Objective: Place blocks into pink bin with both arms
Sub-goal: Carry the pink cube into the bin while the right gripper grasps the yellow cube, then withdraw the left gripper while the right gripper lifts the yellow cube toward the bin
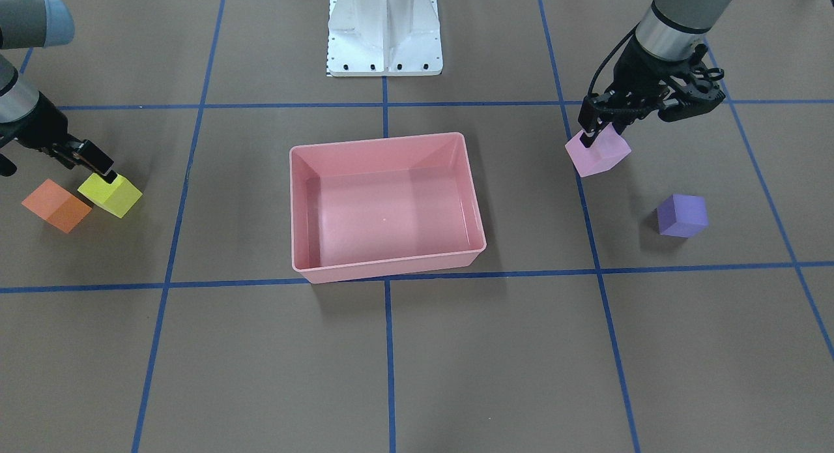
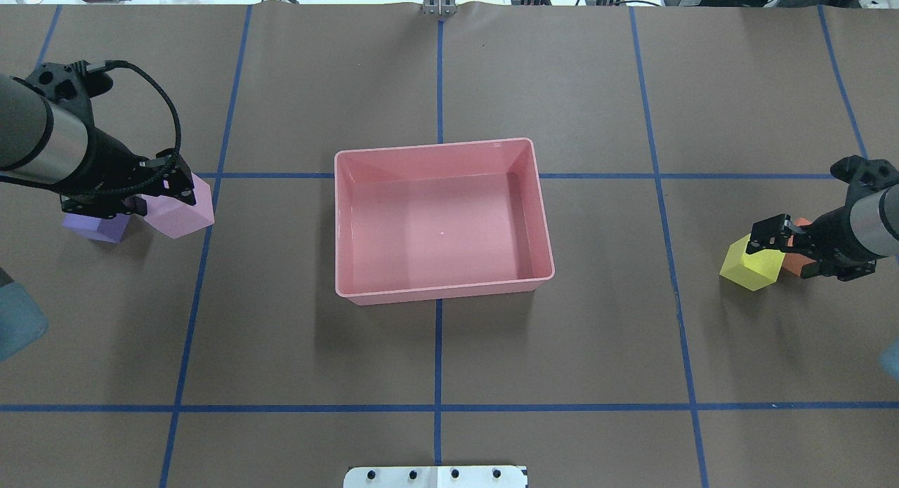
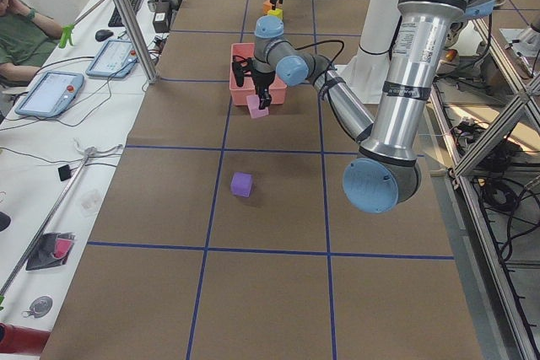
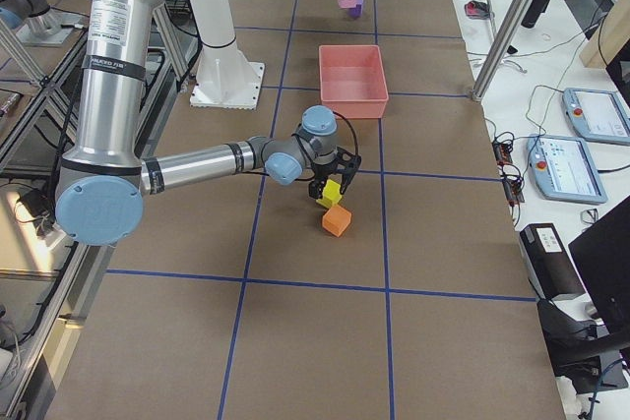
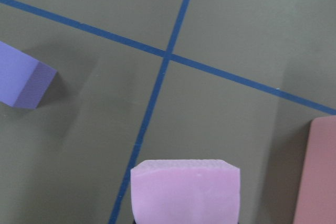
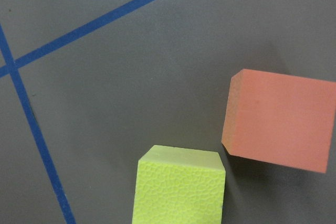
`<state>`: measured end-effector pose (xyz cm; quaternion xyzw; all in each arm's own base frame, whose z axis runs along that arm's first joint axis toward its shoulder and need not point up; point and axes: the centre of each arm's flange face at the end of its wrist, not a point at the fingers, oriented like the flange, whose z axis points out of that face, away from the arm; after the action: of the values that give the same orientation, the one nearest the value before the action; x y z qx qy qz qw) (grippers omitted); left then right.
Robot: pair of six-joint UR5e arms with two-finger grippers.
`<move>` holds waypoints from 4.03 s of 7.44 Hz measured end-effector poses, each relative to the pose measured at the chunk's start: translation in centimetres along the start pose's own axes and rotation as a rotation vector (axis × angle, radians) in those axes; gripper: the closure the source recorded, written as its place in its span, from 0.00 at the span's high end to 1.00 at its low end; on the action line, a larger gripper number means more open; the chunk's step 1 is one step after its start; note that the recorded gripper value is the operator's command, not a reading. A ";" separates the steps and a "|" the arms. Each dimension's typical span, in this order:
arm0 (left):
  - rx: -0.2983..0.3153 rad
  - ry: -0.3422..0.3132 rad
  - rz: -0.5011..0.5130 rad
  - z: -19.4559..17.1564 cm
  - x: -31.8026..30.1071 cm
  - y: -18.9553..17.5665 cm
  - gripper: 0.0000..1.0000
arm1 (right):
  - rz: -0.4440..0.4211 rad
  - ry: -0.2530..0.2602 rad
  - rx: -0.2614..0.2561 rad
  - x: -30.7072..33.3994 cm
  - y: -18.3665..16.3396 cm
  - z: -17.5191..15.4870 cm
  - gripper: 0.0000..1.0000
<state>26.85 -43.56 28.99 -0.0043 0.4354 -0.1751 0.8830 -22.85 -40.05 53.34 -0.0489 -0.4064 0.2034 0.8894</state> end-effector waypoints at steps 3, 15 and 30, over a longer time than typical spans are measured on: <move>0.007 0.031 -0.043 -1.0 2.3 0.1 0.00 | -0.015 0.012 -0.011 -0.8 -0.4 1.6 1.00; -0.005 0.083 -0.245 6.1 27.5 10.3 1.00 | -0.003 0.034 -0.008 -1.3 -1.7 3.4 0.00; 0.126 -0.148 0.515 5.0 -4.9 -5.9 1.00 | -0.569 -0.178 0.140 -34.8 3.4 -14.5 0.00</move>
<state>26.13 -48.27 36.78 0.1484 0.3449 0.0292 0.9264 -33.60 -49.77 18.31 0.1464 -0.4649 -0.0227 0.8729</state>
